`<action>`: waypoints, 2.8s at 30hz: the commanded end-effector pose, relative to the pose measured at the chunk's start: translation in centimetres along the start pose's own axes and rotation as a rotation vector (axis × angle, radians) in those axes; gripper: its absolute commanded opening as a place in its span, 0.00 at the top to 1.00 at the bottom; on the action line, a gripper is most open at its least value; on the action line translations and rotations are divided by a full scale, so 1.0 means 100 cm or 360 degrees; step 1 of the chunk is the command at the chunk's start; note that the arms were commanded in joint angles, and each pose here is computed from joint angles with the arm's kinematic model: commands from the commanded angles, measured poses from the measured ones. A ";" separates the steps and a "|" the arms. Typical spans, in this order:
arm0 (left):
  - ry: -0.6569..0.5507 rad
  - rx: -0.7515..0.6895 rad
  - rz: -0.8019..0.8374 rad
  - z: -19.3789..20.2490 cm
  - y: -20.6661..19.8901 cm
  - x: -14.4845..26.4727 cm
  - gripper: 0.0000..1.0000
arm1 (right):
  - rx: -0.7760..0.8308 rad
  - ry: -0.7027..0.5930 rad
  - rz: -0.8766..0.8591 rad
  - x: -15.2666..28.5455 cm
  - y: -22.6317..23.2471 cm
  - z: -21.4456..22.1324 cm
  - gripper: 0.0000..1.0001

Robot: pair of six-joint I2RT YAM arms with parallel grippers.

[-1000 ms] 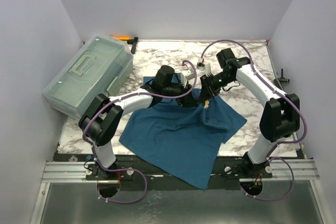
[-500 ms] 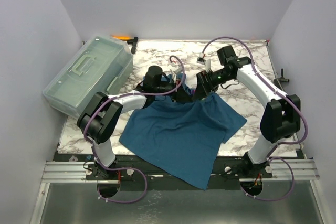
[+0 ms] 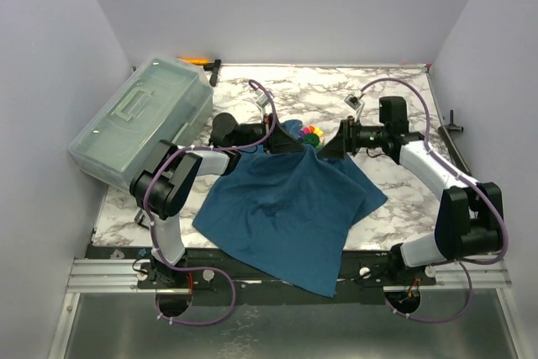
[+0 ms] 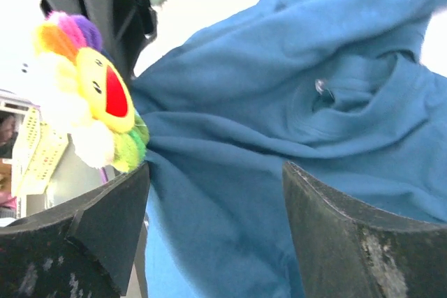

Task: Remove the brooch from the garment

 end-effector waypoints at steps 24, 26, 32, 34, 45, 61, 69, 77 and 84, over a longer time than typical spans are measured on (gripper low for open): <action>-0.0013 0.0018 0.0168 -0.003 -0.018 -0.010 1.00 | 0.0341 -0.0238 -0.0349 -0.009 0.043 -0.023 0.68; -0.0019 0.0039 0.0168 -0.003 -0.016 -0.011 0.99 | 0.0350 -0.0228 -0.0357 -0.010 0.044 -0.021 0.72; -0.0044 0.0085 0.0146 -0.001 -0.009 -0.014 0.96 | 0.0357 -0.0204 -0.0402 -0.014 0.049 -0.019 0.87; -0.0062 0.0114 0.0113 0.000 -0.003 -0.014 0.93 | 0.0353 -0.0187 -0.0418 -0.016 0.051 -0.016 0.93; 0.0100 -0.0259 -0.0503 0.004 0.022 0.030 0.26 | 0.0123 -0.0015 -0.0087 -0.020 0.023 -0.007 0.99; 0.1189 -0.0955 -0.1313 0.011 0.023 0.114 0.01 | 0.0037 0.0536 0.0334 0.000 -0.009 0.022 0.99; 0.0920 -0.0929 -0.1358 -0.023 -0.005 0.098 0.01 | 0.0071 0.0567 0.0278 0.003 0.000 -0.005 0.99; 0.0811 -0.0486 -0.0976 -0.044 0.008 0.032 0.01 | 0.0076 0.0540 0.0237 -0.001 0.002 -0.024 1.00; 0.0619 -0.0636 -0.1007 -0.024 0.014 0.001 0.01 | -0.0023 0.0573 0.0225 -0.008 -0.007 -0.020 0.99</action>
Point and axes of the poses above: each gripper's point midway between its finger pads, its own x axis back along the fingers, its own y axis along the line the jaws close on, z = x × y, the point moved 5 cm from there along x, back along the fingers, and after that the axes turned 5 degrees about x, right-handed, at the moved point
